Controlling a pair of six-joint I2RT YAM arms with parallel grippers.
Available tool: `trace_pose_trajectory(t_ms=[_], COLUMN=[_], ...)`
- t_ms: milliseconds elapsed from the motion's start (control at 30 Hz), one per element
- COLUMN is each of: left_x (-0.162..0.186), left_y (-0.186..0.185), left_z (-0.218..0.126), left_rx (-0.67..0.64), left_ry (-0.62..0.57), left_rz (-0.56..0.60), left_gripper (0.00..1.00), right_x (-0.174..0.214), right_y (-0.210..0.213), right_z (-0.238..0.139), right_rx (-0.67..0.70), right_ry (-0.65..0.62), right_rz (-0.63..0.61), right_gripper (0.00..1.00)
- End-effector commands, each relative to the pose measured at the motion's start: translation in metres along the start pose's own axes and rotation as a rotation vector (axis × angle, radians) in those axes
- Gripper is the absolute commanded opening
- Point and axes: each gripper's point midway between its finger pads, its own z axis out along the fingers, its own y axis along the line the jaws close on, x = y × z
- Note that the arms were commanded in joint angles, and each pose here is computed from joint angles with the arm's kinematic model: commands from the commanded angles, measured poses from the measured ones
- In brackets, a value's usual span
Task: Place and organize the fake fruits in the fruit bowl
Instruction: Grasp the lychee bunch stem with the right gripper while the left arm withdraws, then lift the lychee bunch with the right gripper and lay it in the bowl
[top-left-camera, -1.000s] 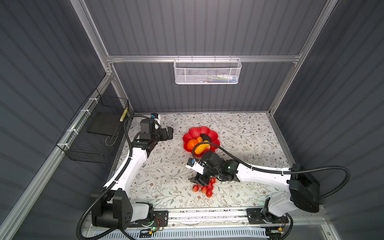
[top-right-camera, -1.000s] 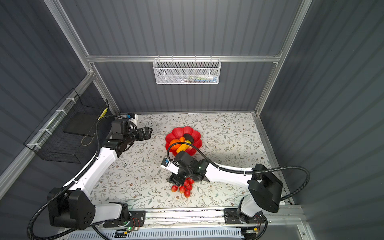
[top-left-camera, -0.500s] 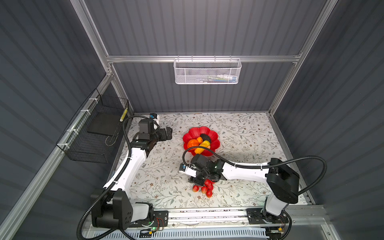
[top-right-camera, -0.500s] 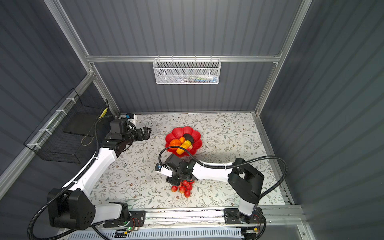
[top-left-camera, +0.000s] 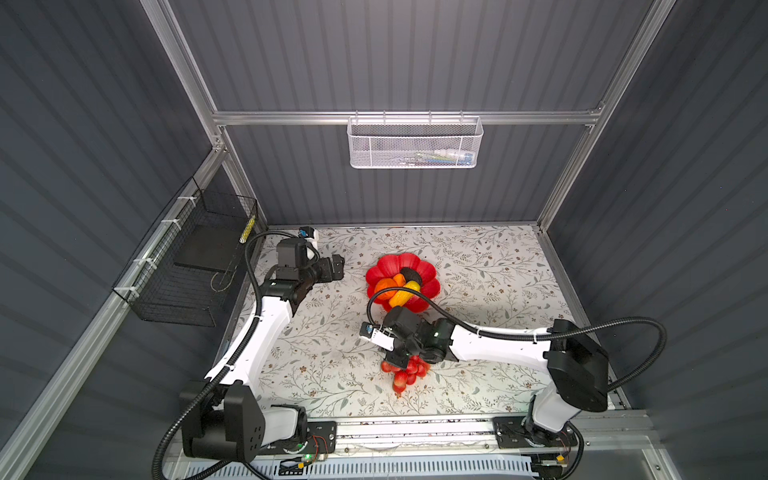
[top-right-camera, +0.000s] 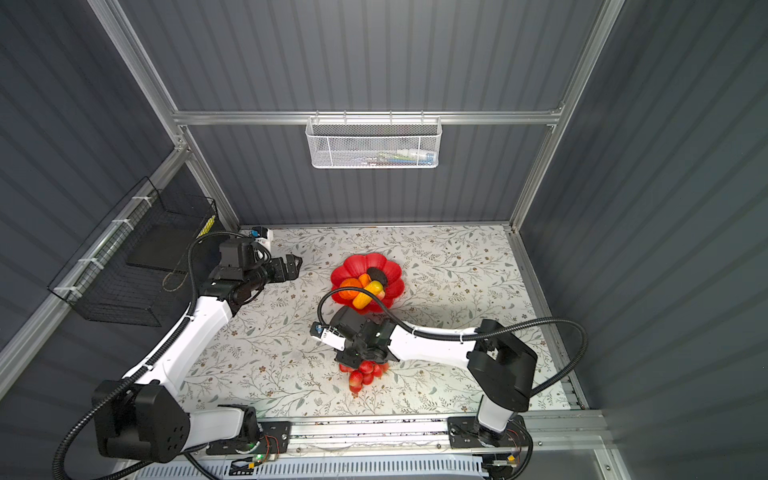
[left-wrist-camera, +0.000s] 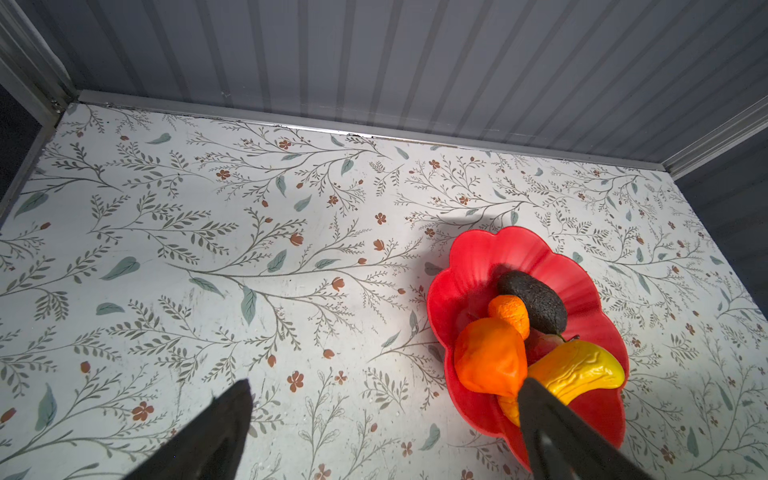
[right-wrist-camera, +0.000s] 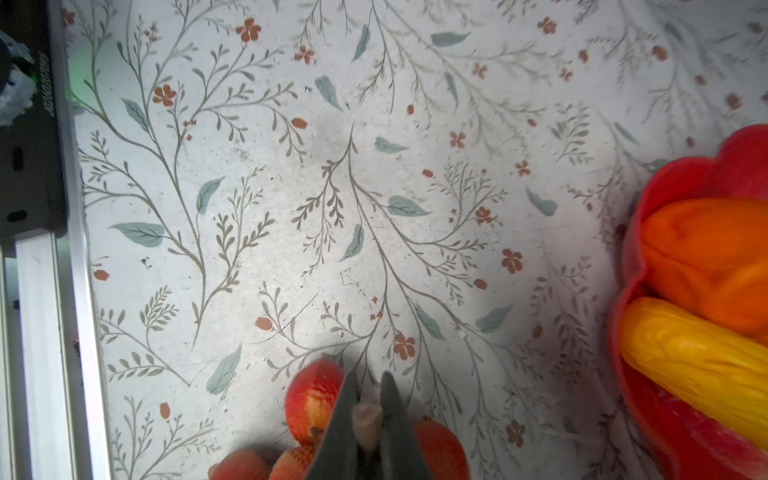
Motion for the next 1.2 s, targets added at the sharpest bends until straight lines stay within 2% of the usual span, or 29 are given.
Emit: trace_pose_trajectory(t_ms=[0, 167, 333, 467, 567, 767, 967, 1167], left_x=[0.000, 0.001, 0.001, 0.001, 0.001, 0.000, -0.002, -0.002], left_y=[0.003, 0.003, 0.003, 0.002, 0.002, 0.000, 0.000, 0.000], left_z=[-0.006, -0.007, -0.007, -0.005, -0.005, -0.006, -0.011, -0.011], left_rx=[-0.007, -0.009, -0.004, -0.002, 0.003, 0.009, 0.008, 0.007], left_ry=[-0.005, -0.005, -0.005, -0.003, -0.001, -0.004, -0.019, -0.016], left_rz=[0.018, 0.018, 0.017, 0.016, 0.013, 0.013, 0.018, 0.023], left_gripper=[1.00, 1.00, 1.00, 1.00, 1.00, 1.00, 1.00, 1.00], right_x=[-0.013, -0.013, 0.002, 0.016, 0.016, 0.004, 0.000, -0.009], right_y=[-0.013, -0.032, -0.063, -0.110, -0.145, -0.209, -0.257, -0.292], right_z=[-0.016, -0.045, -0.093, -0.134, -0.150, -0.146, -0.127, -0.111], right_rx=[0.057, 0.098, 0.170, 0.279, 0.360, 0.434, 0.437, 0.384], right_ry=[-0.046, -0.066, -0.087, -0.114, -0.135, -0.065, 0.029, 0.008], right_rz=[0.027, 0.108, 0.225, 0.332, 0.365, 0.370, 0.257, 0.200], right_gripper=[0.00, 0.00, 0.00, 0.00, 0.00, 0.00, 0.00, 0.00])
